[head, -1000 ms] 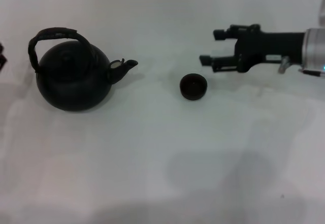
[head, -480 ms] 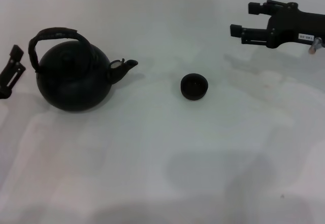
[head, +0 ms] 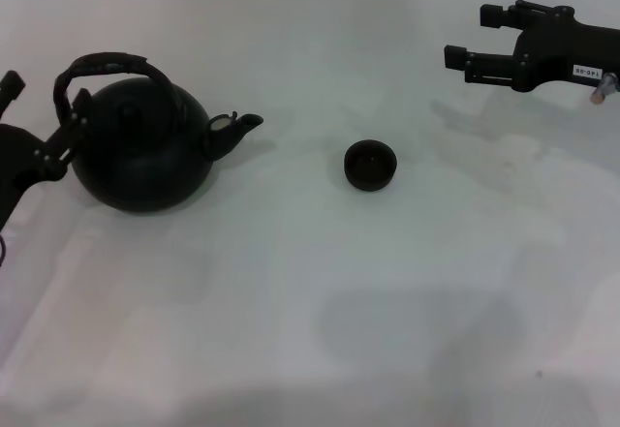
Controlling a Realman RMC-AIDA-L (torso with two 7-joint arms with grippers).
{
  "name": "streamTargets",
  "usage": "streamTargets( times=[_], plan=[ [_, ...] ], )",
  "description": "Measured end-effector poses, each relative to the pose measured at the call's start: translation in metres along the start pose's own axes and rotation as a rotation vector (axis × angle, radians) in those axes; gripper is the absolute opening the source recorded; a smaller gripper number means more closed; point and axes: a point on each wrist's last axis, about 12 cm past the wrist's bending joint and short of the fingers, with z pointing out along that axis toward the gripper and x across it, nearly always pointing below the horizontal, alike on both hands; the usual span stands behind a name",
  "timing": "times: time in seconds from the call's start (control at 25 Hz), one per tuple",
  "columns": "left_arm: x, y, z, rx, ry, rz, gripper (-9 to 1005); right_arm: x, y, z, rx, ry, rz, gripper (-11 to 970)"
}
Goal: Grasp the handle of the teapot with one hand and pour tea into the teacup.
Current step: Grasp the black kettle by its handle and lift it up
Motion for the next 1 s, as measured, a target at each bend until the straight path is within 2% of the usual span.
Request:
streamTargets(
  times=[0.32,0.84,1.0],
  plan=[
    [0.007,-0.002,0.005,-0.022,0.050,-0.019,852,0.001,-0.001,0.000,0.011,0.001,0.001,855],
    [0.012,-0.006,0.001,-0.103,0.046,-0.084,850,0.004,-0.003,0.002,0.032,0.012,0.010,853],
    [0.011,-0.006,0.003,-0.099,0.047,-0.086,717,0.004,-0.003,0.002,0.032,0.016,0.009,848]
  ],
)
